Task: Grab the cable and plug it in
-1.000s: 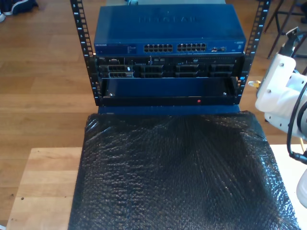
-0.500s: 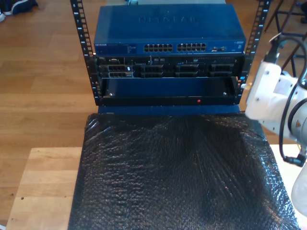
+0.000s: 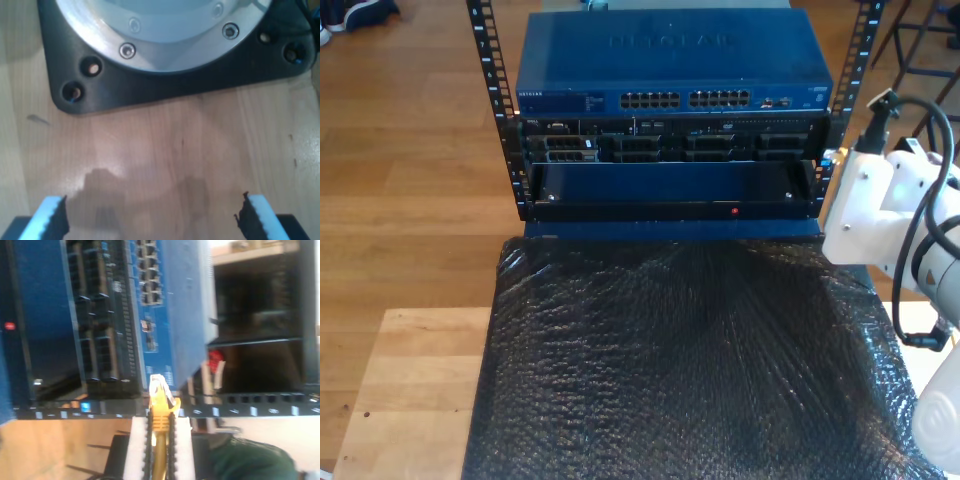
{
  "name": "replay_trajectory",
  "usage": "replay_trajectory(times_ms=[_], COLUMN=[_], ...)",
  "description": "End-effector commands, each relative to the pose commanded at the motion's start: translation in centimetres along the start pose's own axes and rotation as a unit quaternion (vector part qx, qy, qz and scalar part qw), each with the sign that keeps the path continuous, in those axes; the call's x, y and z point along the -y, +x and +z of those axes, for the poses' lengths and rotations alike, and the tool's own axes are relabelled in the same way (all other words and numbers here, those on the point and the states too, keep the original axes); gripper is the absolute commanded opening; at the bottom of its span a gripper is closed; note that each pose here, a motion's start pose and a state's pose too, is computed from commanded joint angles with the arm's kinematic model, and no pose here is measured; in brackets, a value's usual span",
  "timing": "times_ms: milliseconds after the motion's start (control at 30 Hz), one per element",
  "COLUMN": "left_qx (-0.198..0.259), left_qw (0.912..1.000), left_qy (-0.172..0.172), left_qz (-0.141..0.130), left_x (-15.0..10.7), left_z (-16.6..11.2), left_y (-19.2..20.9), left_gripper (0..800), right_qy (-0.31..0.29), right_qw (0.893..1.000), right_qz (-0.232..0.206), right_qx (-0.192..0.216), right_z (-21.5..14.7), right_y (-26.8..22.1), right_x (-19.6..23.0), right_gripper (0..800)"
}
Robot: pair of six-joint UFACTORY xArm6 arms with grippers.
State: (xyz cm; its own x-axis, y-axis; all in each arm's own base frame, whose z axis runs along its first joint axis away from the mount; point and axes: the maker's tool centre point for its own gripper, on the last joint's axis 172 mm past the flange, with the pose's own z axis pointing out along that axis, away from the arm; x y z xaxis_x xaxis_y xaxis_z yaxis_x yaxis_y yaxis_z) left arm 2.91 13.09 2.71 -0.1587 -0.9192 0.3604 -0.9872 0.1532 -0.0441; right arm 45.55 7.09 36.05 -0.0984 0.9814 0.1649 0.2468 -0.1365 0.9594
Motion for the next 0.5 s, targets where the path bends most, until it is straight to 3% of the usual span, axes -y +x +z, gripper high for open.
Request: replay_trajectory(times_ms=[300, 500], left_qx=[0.0, 0.0], left_qw=[1.0, 1.0], left_qy=[0.0, 0.0], left_qz=[0.0, 0.0], left_x=[0.0, 0.0], left_z=[0.0, 0.0], left_y=[0.0, 0.0], left_gripper=[799, 799], right_qy=[-0.041, -0.035], right_qw=[0.999, 0.999], right_qz=[-0.001, -0.016], right_qx=[0.004, -0.005], right_z=[-1.6, -2.0], right_y=[-0.8, -0.3], right_x=[0.7, 2.1], right_gripper=[1, 0])
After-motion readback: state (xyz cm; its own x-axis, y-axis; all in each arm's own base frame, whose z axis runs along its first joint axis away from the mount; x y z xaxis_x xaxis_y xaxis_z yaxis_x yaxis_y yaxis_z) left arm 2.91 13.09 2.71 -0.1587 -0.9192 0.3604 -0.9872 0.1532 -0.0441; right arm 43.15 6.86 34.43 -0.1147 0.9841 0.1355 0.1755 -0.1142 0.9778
